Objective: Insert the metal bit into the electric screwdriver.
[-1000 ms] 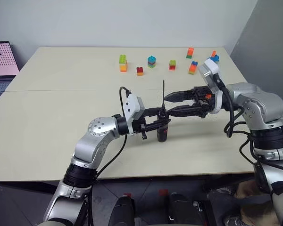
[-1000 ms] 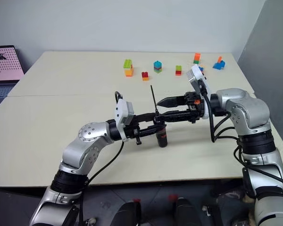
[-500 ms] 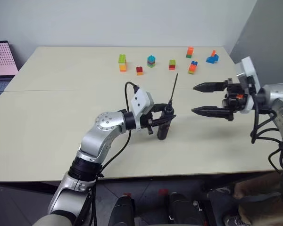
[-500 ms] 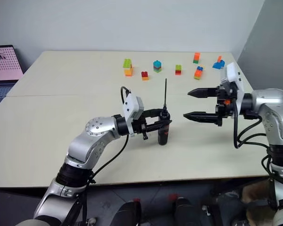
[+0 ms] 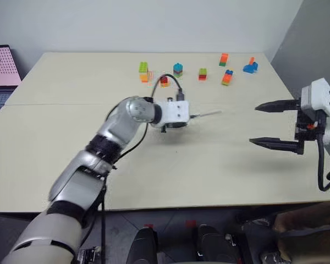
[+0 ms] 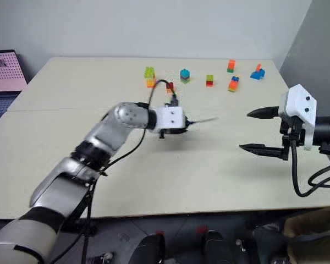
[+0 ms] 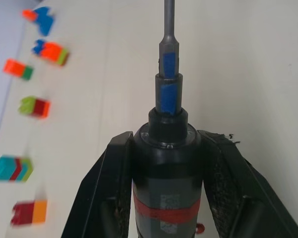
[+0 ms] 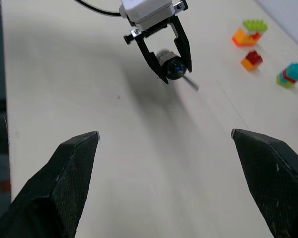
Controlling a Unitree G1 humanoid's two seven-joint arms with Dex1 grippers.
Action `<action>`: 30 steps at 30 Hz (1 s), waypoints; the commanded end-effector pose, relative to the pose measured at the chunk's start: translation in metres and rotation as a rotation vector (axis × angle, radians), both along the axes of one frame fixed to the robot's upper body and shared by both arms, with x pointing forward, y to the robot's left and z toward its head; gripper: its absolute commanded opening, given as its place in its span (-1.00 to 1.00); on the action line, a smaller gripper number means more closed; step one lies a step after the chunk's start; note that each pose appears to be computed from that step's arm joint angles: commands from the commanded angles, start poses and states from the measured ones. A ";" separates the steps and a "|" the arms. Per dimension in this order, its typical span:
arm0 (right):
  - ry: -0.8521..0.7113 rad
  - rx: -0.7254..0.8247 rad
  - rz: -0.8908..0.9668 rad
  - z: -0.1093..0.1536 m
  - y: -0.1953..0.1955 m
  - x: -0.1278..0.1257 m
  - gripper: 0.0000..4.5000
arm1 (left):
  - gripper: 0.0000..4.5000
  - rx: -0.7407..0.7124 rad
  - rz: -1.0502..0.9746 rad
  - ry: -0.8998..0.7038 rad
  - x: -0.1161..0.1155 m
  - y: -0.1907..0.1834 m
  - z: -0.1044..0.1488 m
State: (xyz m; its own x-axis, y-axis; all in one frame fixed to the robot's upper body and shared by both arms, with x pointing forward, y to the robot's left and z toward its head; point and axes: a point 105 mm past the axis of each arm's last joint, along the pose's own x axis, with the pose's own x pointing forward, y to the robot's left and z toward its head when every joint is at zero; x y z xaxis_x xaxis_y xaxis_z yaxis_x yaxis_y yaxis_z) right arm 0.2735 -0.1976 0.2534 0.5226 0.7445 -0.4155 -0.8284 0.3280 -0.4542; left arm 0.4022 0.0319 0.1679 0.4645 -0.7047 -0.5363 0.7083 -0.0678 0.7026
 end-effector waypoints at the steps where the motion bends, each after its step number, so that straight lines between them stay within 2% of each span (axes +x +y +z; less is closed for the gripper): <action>1: -0.030 -0.060 -0.028 0.002 -0.008 -0.004 1.00 | -0.28 0.094 -0.060 0.076 -0.002 -0.012 -0.030; 6: 0.014 -0.088 -0.028 -0.016 -0.013 -0.010 1.00 | -0.28 0.173 -0.143 0.112 -0.009 -0.026 -0.050; 11: 0.024 -0.090 -0.026 -0.024 -0.012 -0.014 1.00 | -0.28 0.168 -0.156 0.127 -0.009 -0.032 -0.049; 12: 0.026 -0.089 -0.025 -0.024 -0.012 -0.015 1.00 | 0.03 0.154 -0.153 0.132 -0.008 -0.033 -0.047; 13: 0.026 -0.089 -0.024 -0.024 -0.011 -0.015 1.00 | 0.04 0.145 -0.151 0.138 -0.008 -0.033 -0.046; 16: 0.026 -0.090 -0.024 -0.023 -0.009 -0.015 1.00 | 0.37 0.121 -0.158 0.139 -0.008 -0.030 -0.037; 19: 0.022 -0.093 -0.026 -0.021 -0.006 -0.013 1.00 | 0.60 0.032 -0.160 0.115 -0.005 -0.025 -0.012; 21: 0.017 -0.093 -0.032 -0.019 -0.005 -0.011 1.00 | 0.82 -0.051 -0.135 0.082 -0.002 -0.013 0.015; 23: 0.014 -0.094 -0.037 -0.018 -0.005 -0.009 1.00 | 0.98 -0.087 -0.105 0.069 -0.001 0.005 0.031; 27: 0.014 -0.097 -0.044 -0.018 -0.004 -0.007 1.00 | 0.98 -0.155 0.025 0.045 -0.005 0.054 0.047; 30: 0.013 -0.083 -0.056 -0.017 -0.005 -0.005 1.00 | 0.98 -0.285 0.226 0.096 -0.012 0.100 0.051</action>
